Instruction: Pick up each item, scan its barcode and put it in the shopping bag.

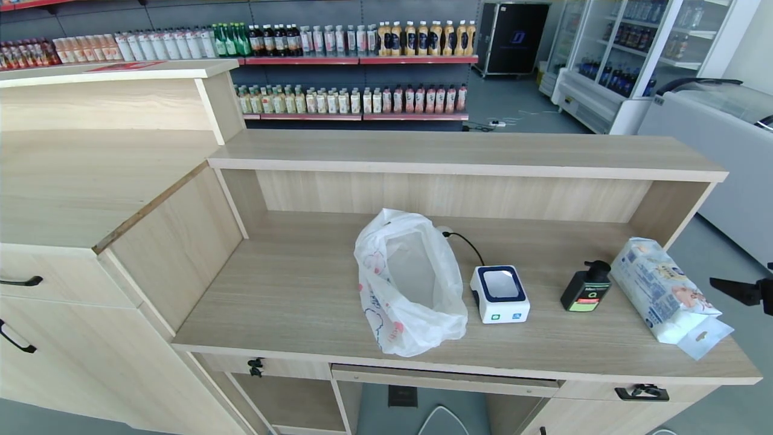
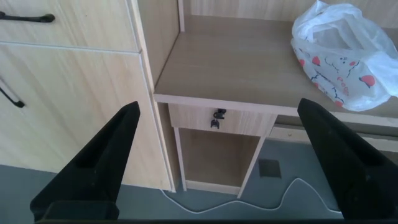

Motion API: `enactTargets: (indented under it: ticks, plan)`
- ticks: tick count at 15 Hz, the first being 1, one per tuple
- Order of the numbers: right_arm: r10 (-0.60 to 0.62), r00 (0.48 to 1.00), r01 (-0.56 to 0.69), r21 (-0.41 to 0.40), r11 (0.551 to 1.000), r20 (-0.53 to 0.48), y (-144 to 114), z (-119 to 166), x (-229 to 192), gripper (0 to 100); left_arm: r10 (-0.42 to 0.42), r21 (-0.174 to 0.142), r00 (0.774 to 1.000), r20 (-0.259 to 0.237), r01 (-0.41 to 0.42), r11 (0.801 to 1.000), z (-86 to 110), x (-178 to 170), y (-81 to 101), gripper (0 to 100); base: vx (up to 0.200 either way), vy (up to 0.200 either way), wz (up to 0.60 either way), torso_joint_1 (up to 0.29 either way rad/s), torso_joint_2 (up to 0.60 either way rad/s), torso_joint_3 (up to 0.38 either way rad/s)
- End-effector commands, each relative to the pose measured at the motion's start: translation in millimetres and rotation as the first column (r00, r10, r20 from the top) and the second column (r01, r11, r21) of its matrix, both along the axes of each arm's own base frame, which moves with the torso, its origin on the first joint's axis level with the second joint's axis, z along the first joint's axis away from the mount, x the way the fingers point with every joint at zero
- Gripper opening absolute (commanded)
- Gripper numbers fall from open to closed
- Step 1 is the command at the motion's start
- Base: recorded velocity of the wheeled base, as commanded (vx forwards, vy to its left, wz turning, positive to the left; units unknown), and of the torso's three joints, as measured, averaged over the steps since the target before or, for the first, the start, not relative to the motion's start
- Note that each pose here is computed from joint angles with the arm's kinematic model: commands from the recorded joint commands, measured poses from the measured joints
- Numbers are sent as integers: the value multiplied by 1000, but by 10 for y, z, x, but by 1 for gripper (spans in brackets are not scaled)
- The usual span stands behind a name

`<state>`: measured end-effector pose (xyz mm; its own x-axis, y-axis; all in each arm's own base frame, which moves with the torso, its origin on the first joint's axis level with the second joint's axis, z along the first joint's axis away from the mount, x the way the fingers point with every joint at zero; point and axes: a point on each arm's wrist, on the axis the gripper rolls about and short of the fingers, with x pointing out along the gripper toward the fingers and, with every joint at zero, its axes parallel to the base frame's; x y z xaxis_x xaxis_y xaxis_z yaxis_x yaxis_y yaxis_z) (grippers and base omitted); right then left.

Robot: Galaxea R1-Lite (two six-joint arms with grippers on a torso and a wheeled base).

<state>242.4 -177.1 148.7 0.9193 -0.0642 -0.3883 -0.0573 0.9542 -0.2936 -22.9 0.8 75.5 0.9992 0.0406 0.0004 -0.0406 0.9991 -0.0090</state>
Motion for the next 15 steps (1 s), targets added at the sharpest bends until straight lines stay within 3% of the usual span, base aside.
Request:
enactTargets:
  ticks: [1,4,7,15]
  plan:
    - [23,998,-22,26,999,-55,-129,-209,188,100,1,0,1000,0,-1,1000,0,0,0,100,0,0,0,0,0,0]
    - [152,984,-147,60,987,-95,-97,-328,231,100,1,0,1000,0,-1,1000,0,0,0,100,0,0,0,0,0,0]
    - [263,955,-260,41,965,-134,-41,-476,320,100,1,0,1000,0,-1,1000,0,0,0,100,0,0,0,0,0,0]
    - [386,915,-388,6,922,-118,-49,-691,870,100,1,0,1000,0,-1,1000,0,0,0,100,0,0,0,0,0,0]
